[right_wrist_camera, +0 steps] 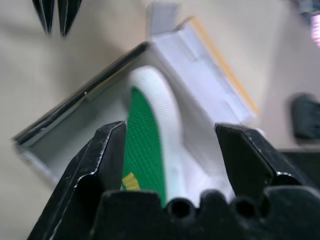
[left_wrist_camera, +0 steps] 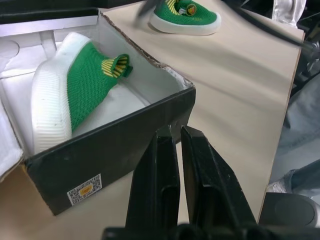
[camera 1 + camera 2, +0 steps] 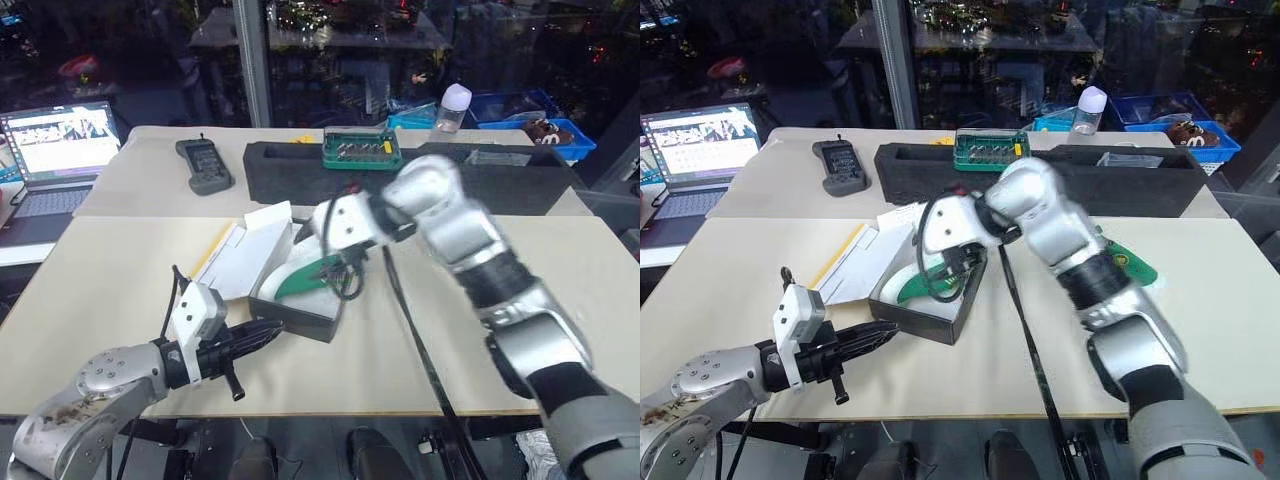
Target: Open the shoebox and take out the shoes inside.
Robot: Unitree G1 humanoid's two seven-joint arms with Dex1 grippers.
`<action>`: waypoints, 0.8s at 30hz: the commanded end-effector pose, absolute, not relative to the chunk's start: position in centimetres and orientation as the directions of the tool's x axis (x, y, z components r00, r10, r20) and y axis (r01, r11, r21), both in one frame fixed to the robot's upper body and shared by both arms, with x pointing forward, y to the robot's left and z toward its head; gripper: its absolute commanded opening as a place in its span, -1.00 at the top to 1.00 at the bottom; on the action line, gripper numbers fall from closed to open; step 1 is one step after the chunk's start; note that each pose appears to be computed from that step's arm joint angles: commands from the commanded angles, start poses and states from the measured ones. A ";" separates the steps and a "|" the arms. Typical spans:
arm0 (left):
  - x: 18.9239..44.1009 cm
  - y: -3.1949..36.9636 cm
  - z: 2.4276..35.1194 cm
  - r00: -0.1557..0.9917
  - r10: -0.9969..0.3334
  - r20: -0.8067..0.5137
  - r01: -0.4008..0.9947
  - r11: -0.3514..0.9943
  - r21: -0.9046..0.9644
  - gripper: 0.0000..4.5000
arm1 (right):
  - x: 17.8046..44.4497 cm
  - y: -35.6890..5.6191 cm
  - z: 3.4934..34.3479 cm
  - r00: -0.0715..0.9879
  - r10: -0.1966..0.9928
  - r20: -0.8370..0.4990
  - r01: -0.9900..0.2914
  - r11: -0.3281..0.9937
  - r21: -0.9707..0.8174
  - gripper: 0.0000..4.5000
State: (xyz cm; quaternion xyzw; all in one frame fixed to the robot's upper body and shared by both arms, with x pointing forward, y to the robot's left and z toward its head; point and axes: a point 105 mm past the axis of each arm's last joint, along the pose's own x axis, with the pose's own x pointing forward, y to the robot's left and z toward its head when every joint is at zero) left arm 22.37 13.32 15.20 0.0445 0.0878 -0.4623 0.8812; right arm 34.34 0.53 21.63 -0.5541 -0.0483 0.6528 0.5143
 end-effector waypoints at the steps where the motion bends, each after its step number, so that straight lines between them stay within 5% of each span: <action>1: 21.9 13.2 16.0 0.567 -0.806 -0.168 0.821 0.571 0.028 0.86 | 35.4 1.3 22.7 0.180 0.729 -0.661 -0.539 -0.489 -0.686 -0.52; 15: 21.7 13.3 16.1 0.598 -0.785 -0.163 0.798 0.601 0.030 0.86 | 36.4 1.9 17.2 0.143 0.628 -0.765 -0.520 -0.610 -0.598 -0.52; 18: 21.7 13.3 16.1 0.597 -0.786 -0.162 0.799 0.601 0.029 0.86 | 36.5 1.9 17.5 0.149 0.640 -0.753 -0.520 -0.597 -0.610 -0.24; 24: 21.8 13.1 16.1 0.590 -0.790 -0.164 0.804 0.594 0.032 0.86 | 36.7 2.3 18.9 0.180 0.686 -0.705 -0.502 -0.552 -0.666 0.68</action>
